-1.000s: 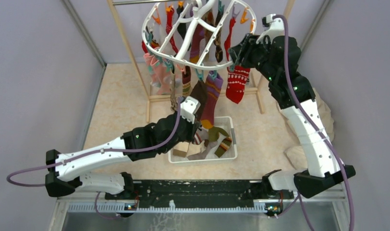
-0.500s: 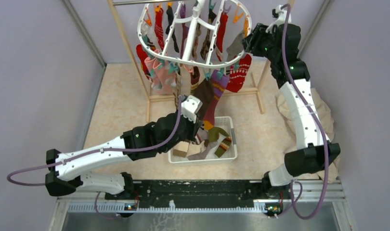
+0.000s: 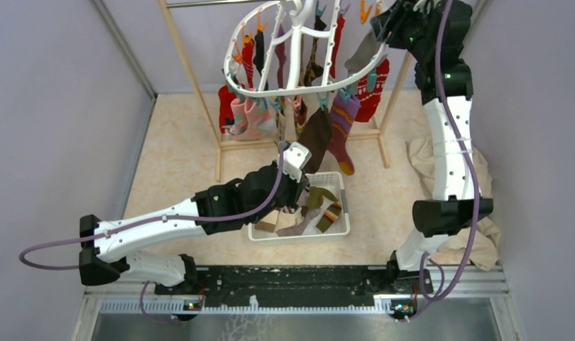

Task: Remove the socks clipped to the hanger
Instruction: Adjust the hanger on the clothesline.

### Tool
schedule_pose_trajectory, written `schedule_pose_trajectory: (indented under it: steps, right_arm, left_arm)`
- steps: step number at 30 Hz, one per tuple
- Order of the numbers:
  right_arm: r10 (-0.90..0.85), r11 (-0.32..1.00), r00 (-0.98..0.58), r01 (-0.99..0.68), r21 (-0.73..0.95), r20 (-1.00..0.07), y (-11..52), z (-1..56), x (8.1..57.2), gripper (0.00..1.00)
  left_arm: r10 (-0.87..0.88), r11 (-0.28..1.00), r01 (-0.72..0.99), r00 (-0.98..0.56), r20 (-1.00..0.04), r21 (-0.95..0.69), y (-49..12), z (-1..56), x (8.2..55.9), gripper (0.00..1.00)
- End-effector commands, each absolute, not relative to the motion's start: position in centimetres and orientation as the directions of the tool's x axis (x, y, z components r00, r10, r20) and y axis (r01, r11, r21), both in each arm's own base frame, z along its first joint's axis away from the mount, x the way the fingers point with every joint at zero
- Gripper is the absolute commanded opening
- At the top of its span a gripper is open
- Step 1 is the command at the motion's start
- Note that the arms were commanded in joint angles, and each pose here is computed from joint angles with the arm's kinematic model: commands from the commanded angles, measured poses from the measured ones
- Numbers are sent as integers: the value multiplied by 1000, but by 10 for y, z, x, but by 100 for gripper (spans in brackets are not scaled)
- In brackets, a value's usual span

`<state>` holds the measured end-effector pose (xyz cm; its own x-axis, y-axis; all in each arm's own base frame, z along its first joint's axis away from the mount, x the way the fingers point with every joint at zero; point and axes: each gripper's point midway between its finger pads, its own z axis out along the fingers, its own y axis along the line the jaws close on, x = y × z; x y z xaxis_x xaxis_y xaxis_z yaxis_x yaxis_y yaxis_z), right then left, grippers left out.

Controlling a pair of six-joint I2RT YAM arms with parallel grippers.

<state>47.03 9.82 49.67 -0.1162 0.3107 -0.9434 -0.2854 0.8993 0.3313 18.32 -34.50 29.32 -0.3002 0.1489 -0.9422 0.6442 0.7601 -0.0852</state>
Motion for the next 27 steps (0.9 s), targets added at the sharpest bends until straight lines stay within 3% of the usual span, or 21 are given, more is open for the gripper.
schedule_pose_trajectory:
  steps: [1, 12, 23, 27]
  right_arm:
    - [323, 904, -51, -278, 324, -945, 79, 524, 484, 50]
    - [337, 879, -52, -339, 334, -940, 74, 539, 434, 57]
    - [324, 814, -59, -492, 310, -944, 99, 548, 326, 57]
    - [334, 729, -102, -602, 326, -937, 119, 554, 287, 57]
  left_arm:
    - [103, 738, 667, -266, -958, -105, -360, 315, 184, 8]
    - [124, 746, 660, -272, -954, -90, -359, 303, 186, 8]
    - [122, 762, 641, -289, -950, -97, -349, 291, 185, 8]
    - [127, 765, 636, -297, -946, -97, -348, 285, 185, 8]
